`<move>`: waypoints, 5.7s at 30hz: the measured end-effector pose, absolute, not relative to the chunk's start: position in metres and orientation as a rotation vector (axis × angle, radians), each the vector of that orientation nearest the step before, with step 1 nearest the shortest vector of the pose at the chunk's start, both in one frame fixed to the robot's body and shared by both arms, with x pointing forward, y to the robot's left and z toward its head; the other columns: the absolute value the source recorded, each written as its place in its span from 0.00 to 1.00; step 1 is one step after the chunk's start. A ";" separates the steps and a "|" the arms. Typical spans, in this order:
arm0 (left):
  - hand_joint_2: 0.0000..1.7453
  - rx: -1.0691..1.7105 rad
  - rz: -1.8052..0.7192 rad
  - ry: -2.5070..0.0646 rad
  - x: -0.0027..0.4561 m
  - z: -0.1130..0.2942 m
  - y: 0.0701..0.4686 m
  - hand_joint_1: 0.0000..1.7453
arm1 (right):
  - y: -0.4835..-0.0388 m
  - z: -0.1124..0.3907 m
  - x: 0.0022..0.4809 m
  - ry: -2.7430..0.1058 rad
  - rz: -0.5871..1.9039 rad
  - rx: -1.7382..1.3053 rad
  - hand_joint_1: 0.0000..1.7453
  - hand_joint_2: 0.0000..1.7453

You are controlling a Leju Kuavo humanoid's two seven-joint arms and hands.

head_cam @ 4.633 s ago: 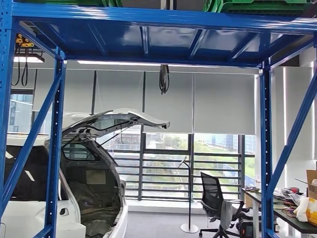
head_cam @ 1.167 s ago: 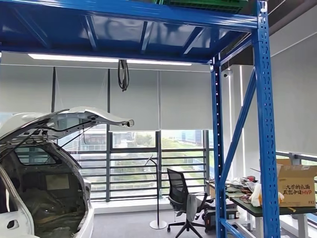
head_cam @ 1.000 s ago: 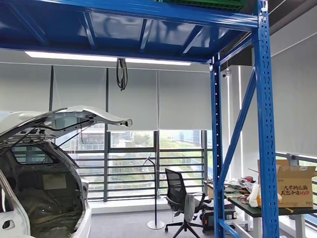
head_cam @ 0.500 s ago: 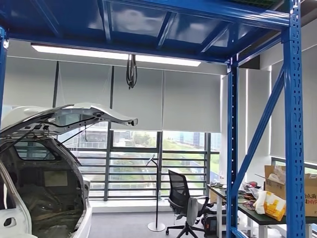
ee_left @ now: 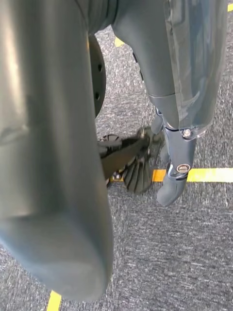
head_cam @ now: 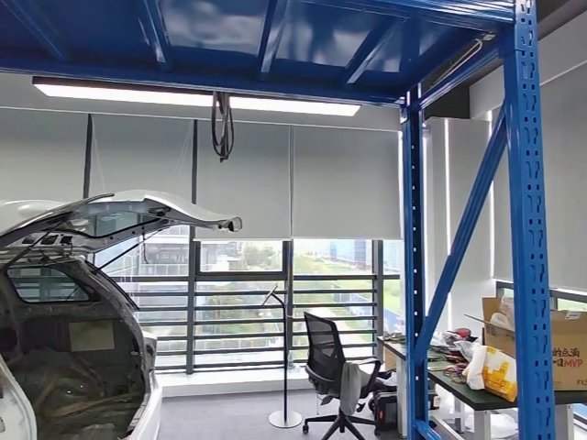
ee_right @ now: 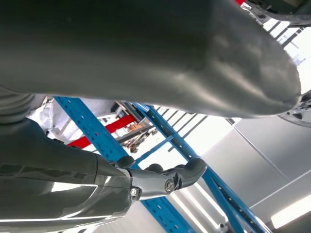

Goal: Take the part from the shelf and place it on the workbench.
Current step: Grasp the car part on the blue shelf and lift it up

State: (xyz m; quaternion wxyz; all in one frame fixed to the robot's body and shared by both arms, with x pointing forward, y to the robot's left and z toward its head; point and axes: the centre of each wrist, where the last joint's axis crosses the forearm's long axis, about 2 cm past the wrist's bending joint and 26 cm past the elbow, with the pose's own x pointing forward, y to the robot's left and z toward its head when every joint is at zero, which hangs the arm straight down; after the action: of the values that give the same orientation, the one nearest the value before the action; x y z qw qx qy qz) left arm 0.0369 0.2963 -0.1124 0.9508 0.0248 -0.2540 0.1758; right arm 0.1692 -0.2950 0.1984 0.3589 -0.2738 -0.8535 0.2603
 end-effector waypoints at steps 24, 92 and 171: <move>0.00 0.055 0.358 -0.520 0.037 -0.112 0.296 0.00 | -0.294 0.198 0.172 -2.189 0.653 -0.655 0.00 0.00; 0.00 -0.010 0.170 -0.549 0.062 -0.109 0.299 0.00 | -0.305 0.166 0.339 -1.434 1.110 -1.297 0.00 1.00; 0.00 -0.050 0.180 -0.574 0.079 -0.106 0.286 0.00 | -0.141 0.180 0.415 -1.300 1.487 -0.877 0.00 1.00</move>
State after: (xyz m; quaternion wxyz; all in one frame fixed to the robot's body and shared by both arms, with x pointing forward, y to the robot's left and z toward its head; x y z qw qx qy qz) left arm 0.0788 0.2857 -0.1064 0.9548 -0.0245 -0.2825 0.0889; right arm 0.4153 -0.1415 0.1795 0.4709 -0.3580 -0.5306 0.6071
